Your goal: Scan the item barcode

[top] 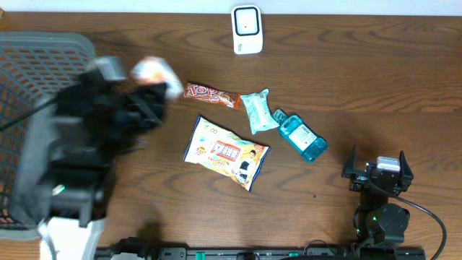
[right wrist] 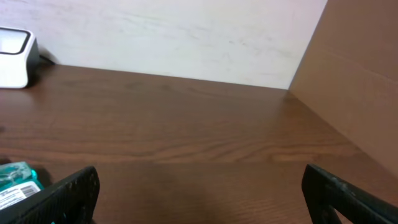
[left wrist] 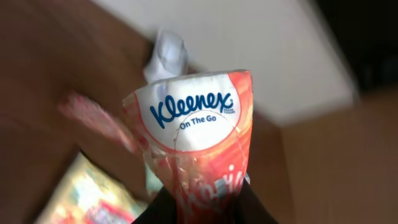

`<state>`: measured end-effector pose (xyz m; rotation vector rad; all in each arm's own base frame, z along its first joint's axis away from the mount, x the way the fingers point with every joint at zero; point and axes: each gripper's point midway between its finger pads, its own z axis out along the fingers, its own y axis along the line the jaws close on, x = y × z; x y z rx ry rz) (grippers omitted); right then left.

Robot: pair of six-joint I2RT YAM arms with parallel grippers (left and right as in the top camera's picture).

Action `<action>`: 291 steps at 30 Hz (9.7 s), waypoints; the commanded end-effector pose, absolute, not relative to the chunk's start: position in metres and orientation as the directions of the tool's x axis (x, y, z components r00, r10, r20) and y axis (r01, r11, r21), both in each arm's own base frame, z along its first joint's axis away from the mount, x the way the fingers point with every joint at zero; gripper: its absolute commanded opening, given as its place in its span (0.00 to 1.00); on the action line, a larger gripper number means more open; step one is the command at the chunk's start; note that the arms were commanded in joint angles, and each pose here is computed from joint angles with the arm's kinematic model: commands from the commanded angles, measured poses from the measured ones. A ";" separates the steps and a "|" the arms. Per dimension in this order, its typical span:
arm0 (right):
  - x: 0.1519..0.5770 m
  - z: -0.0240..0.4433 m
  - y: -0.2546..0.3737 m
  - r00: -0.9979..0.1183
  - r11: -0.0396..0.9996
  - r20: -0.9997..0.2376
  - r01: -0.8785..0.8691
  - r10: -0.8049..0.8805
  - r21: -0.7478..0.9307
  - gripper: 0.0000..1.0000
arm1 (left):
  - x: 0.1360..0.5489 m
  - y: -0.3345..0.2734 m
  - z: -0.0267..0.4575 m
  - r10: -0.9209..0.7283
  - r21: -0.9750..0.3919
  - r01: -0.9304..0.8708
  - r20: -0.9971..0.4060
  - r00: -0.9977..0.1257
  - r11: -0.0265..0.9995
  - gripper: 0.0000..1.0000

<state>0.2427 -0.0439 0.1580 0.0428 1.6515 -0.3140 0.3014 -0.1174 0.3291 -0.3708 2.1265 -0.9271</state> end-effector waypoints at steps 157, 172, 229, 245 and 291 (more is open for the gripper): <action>0.221 0.142 0.103 -0.573 0.339 -0.323 -0.082 0.753 0.937 0.01 | 0.038 -0.012 0.582 -0.052 0.069 0.195 -0.832 0.553 0.978 0.98; 0.247 0.073 0.131 -0.579 0.513 -0.339 0.163 0.741 0.843 0.01 | 0.038 -0.012 0.582 -0.052 0.069 0.195 -0.832 0.553 0.978 0.98; 0.239 -0.023 0.141 -0.815 0.803 -0.200 0.436 0.544 0.407 0.01 | 0.038 -0.012 0.581 -0.050 0.069 0.195 -0.835 0.547 0.978 0.98; 0.271 0.128 0.151 -0.769 0.835 -0.445 0.203 0.459 0.512 0.02 | 0.027 -0.010 0.581 -0.055 0.068 0.194 -0.822 0.567 0.979 0.98; 0.211 0.052 0.137 -0.408 0.388 0.082 0.902 0.909 0.190 0.43 | -0.040 -0.020 0.576 -0.083 0.159 0.289 -0.735 0.673 0.944 0.98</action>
